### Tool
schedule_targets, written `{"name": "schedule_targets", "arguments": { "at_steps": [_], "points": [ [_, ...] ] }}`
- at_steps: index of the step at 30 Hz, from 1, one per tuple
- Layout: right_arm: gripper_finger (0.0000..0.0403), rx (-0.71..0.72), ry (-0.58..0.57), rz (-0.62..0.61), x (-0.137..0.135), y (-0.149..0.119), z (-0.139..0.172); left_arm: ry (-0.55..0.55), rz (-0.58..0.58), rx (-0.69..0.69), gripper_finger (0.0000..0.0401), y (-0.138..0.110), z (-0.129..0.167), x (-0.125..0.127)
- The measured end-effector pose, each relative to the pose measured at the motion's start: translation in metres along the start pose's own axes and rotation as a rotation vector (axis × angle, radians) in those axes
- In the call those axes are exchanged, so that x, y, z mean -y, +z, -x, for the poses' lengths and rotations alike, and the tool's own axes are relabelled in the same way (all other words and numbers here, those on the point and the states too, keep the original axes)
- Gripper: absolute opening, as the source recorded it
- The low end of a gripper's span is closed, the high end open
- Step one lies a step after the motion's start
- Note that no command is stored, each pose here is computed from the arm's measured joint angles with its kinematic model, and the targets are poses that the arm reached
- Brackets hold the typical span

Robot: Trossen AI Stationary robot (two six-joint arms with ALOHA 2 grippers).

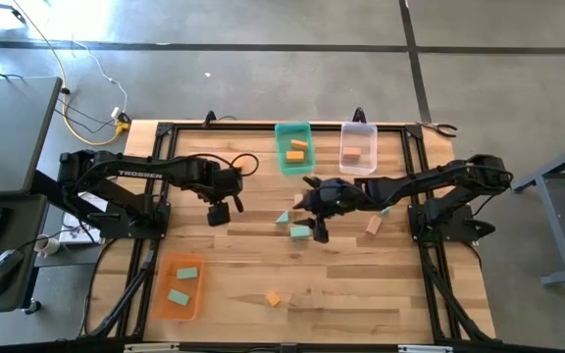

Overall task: Sort & place blocks by color
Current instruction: Put the light blue block into the orange bin

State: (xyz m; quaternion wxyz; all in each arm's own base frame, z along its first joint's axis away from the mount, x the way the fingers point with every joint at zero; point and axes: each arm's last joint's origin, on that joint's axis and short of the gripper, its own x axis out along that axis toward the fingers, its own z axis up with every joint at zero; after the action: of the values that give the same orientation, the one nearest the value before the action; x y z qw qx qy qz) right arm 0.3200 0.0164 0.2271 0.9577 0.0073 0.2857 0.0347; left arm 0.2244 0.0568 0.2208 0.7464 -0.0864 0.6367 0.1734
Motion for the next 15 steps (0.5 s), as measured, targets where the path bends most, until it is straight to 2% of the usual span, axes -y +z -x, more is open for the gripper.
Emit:
{"name": "schedule_targets", "arguments": {
  "at_steps": [4,9,15],
  "points": [
    [0.0198,0.031,-0.010,0.018,0.003,0.006,0.001,0.000,0.000,0.000,0.0231,0.000,0.000,0.000],
    [0.0197,0.095,-0.056,0.024,0.005,0.027,0.005,0.000,0.000,0.001,0.0231,0.000,0.000,0.000],
    [0.0197,0.144,-0.055,0.103,0.005,0.053,0.013,0.000,0.000,0.001,0.0231,0.000,0.000,0.000]
  ]
}}
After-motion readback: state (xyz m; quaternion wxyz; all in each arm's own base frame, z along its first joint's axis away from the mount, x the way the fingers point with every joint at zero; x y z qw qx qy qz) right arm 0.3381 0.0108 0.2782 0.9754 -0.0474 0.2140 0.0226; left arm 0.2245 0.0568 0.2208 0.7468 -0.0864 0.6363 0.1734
